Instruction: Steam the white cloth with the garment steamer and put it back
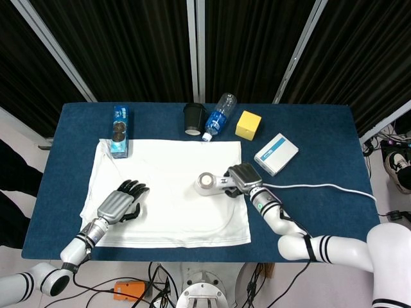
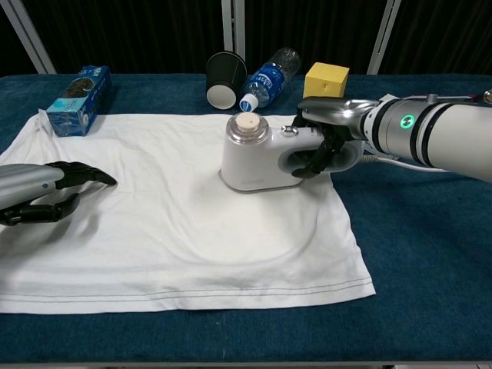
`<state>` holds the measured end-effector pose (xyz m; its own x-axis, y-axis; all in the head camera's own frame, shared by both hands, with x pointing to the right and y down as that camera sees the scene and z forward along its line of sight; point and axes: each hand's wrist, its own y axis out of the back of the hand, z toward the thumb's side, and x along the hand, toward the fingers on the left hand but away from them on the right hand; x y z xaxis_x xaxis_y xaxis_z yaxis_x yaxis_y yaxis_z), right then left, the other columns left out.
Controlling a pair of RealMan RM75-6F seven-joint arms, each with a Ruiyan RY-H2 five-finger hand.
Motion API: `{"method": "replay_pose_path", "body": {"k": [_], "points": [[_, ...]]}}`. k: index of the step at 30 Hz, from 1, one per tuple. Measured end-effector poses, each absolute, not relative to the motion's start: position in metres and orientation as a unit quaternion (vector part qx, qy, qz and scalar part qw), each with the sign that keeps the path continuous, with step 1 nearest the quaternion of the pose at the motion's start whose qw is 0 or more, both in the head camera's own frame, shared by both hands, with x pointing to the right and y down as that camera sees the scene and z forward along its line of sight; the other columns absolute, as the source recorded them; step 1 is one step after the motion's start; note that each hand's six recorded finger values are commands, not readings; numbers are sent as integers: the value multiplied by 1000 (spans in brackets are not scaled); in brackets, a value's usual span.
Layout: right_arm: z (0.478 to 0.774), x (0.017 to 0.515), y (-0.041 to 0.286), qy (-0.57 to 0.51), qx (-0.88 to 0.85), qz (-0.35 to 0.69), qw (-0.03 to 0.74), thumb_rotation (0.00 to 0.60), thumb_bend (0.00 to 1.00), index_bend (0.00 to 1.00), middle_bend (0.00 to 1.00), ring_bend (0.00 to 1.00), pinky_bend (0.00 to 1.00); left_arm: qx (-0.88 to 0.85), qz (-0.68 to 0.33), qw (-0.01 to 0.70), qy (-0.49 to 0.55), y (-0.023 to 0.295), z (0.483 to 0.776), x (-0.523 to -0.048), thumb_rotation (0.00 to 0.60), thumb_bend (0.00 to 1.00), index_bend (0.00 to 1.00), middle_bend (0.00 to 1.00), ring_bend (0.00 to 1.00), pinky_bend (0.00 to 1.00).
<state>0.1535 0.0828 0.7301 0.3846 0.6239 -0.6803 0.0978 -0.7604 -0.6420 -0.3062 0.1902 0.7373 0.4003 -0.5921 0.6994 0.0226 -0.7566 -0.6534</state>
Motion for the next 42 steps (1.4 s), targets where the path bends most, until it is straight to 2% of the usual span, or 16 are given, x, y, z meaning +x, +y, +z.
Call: {"method": "replay_pose_path", "body": {"k": [8, 12, 19, 24, 30, 34, 37, 42], "points": [[747, 184, 41, -281, -751, 552, 227, 600, 480, 961, 871, 901, 558, -782, -516, 297, 184, 190, 738, -307, 80, 599, 91, 70, 0, 0], [742, 186, 34, -299, -754, 544, 214, 600, 480, 961, 871, 901, 558, -782, -515, 298, 186, 189, 737, -307, 81, 599, 91, 70, 0, 0], [706, 193, 39, -315, -780, 494, 218, 600, 480, 961, 870, 901, 558, -780, -511, 305, 195, 183, 732, -308, 80, 599, 91, 70, 0, 0], [671, 228, 54, -319, -785, 477, 236, 600, 480, 954, 871, 895, 556, -774, -506, 309, 219, 174, 721, -315, 83, 598, 91, 70, 0, 0], [660, 300, 100, -299, -769, 517, 228, 600, 479, 890, 870, 827, 500, -764, -506, 312, 251, 165, 707, -330, 80, 595, 91, 70, 0, 0], [663, 326, 124, -285, -767, 536, 208, 600, 477, 844, 866, 779, 452, -756, -508, 312, 269, 163, 698, -340, 80, 594, 91, 70, 0, 0], [668, 343, 132, -275, -761, 550, 204, 600, 449, 787, 811, 688, 391, -750, -509, 311, 284, 162, 692, -346, 86, 592, 91, 70, 0, 0], [681, 352, 133, -267, -755, 560, 212, 600, 306, 630, 654, 497, 297, -740, -510, 311, 308, 159, 682, -355, 81, 591, 91, 70, 0, 0]]}}
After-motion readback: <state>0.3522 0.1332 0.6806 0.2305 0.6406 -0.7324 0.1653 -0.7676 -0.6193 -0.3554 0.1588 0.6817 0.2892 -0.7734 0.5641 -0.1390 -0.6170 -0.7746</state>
